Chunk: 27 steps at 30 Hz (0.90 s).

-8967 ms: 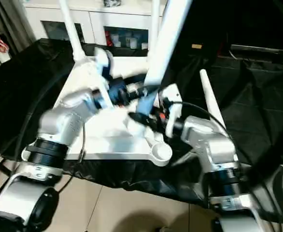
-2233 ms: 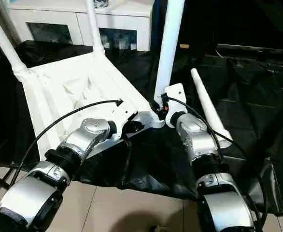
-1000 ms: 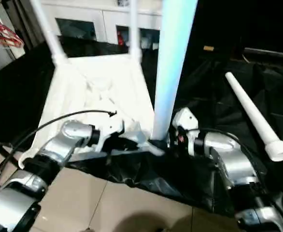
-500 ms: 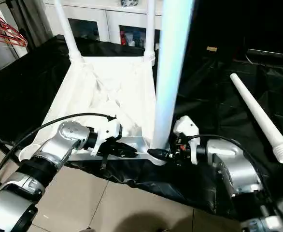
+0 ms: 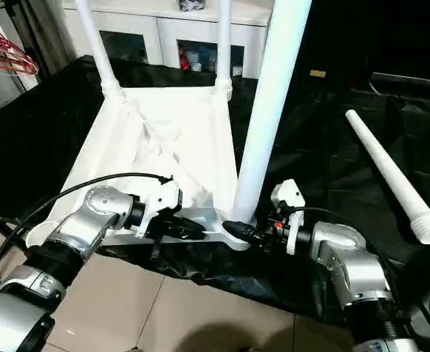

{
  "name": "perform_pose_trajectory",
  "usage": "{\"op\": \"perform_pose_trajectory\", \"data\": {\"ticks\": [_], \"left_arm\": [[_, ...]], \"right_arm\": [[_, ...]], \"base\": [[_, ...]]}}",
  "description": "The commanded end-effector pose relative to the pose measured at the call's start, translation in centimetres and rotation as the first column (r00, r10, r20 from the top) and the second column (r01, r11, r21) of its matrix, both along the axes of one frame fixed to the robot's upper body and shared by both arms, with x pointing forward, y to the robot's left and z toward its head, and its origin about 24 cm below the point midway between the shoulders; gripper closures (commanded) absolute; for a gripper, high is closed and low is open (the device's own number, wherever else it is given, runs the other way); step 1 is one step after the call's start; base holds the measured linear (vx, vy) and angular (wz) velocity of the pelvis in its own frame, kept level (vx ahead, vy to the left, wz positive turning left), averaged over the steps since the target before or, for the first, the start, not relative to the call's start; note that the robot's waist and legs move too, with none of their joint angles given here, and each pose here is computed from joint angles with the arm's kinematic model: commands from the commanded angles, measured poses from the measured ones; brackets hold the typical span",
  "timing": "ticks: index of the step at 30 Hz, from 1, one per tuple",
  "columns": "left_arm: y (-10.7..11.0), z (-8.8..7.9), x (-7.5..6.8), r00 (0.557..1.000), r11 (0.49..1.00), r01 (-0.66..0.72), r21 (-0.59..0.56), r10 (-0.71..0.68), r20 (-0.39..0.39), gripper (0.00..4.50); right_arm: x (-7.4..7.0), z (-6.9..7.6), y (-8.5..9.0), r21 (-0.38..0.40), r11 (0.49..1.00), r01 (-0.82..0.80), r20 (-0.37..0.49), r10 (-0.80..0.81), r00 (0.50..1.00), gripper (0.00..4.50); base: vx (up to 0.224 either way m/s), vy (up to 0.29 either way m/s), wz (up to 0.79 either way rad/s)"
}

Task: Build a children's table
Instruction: Rotate leg to tighten

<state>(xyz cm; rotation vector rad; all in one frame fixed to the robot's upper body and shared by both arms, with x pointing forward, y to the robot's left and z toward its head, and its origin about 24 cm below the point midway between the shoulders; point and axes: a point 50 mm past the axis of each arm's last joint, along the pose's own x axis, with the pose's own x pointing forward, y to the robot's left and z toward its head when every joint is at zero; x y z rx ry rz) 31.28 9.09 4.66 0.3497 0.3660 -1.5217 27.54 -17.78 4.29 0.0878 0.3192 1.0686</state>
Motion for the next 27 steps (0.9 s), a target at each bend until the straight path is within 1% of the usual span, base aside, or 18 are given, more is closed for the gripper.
{"op": "perform_pose_trajectory", "data": {"ticks": [1,3,4,7,8,10,11,12,13,15,17,18,19,21,23,25,27], "left_arm": [[-1.5,2.1,0.2,0.997,0.995,0.046,-0.092,-0.039,0.073,4.5],[-1.5,2.0,0.6,0.996,0.995,-0.008,-0.096,0.017,0.088,4.5],[-1.5,2.0,0.6,0.996,0.995,-0.009,-0.096,0.017,0.088,4.5],[-2.0,2.1,1.6,0.986,0.988,-0.116,-0.102,0.127,0.104,4.5],[-2.0,2.1,1.6,0.986,0.988,-0.116,-0.102,0.127,0.104,4.5],[-2.8,2.2,2.5,0.968,0.971,-0.212,-0.11,0.224,0.109,4.5],[-2.8,2.2,2.5,0.968,0.971,-0.212,-0.11,0.224,0.109,4.5],[-4.1,2.4,3.3,0.938,0.942,-0.313,-0.119,0.326,0.118,4.5],[-4.9,2.6,3.6,0.918,0.922,-0.363,-0.131,0.378,0.117,4.5],[-4.9,2.6,3.6,0.918,0.922,-0.364,-0.131,0.379,0.117,4.5],[-6.3,2.8,4.0,0.887,0.888,-0.433,-0.155,0.451,0.102,4.5],[-6.8,2.9,4.0,0.878,0.878,-0.45,-0.161,0.468,0.098,4.5],[-6.8,2.9,4.0,0.878,0.878,-0.45,-0.161,0.468,0.098,4.5],[-7.4,2.9,3.9,0.877,0.879,-0.447,-0.165,0.467,0.113,4.5],[-7.5,2.8,3.8,0.883,0.888,-0.431,-0.16,0.451,0.127,4.5],[-7.5,2.7,3.8,0.886,0.892,-0.424,-0.158,0.445,0.134,4.5],[-7.4,2.6,3.7,0.891,0.897,-0.413,-0.156,0.433,0.137,4.5]], "right_arm": [[-0.5,-1.8,0.8,-0.021,1.0,0.013,-0.071,-0.015,0.997,1.78],[0.1,-2.7,0.7,-0.058,0.991,0.122,-0.069,-0.126,0.99,1.78],[0.1,-2.7,0.7,-0.059,0.991,0.123,-0.069,-0.127,0.989,1.78],[1.2,-3.8,0.8,-0.093,0.947,0.307,-0.079,-0.314,0.946,1.78],[1.2,-3.8,0.8,-0.093,0.947,0.307,-0.079,-0.314,0.946,1.78],[2.2,-4.5,1.2,-0.104,0.891,0.442,-0.093,-0.451,0.888,1.78],[2.2,-4.5,1.2,-0.104,0.891,0.442,-0.093,-0.451,0.888,1.78],[3.6,-4.8,1.6,-0.115,0.804,0.583,-0.111,-0.594,0.797,1.78],[4.3,-4.8,1.9,-0.11,0.751,0.651,-0.126,-0.66,0.741,1.78],[4.3,-4.8,1.9,-0.11,0.751,0.651,-0.127,-0.661,0.74,1.78],[5.4,-4.7,2.6,-0.081,0.664,0.743,-0.185,-0.743,0.644,1.79],[5.7,-4.6,2.9,-0.071,0.637,0.768,-0.202,-0.763,0.614,1.79],[5.7,-4.6,2.9,-0.071,0.637,0.768,-0.202,-0.763,0.614,1.79],[6.2,-4.5,3.6,-0.078,0.618,0.782,-0.194,-0.779,0.596,1.79],[6.4,-4.4,3.8,-0.091,0.626,0.775,-0.165,-0.777,0.608,1.79],[6.4,-4.4,3.9,-0.09,0.63,0.771,-0.16,-0.774,0.613,1.79],[6.6,-4.0,4.2,-0.077,0.65,0.756,-0.134,-0.758,0.639,1.79]], "base": [[0.0,0.0,0.0],[0.0,0.0,0.0],[0.0,0.0,0.0],[0.0,0.0,0.0],[0.0,0.0,0.0],[0.0,0.0,0.0],[0.0,0.0,0.0],[0.0,0.0,0.0],[0.0,0.0,0.0],[0.0,0.0,0.0],[0.0,0.0,0.0],[0.0,0.0,0.0],[0.0,0.0,0.0],[0.0,0.0,0.0],[0.0,0.0,0.0],[0.0,0.0,0.0],[0.0,0.0,0.0]]}}
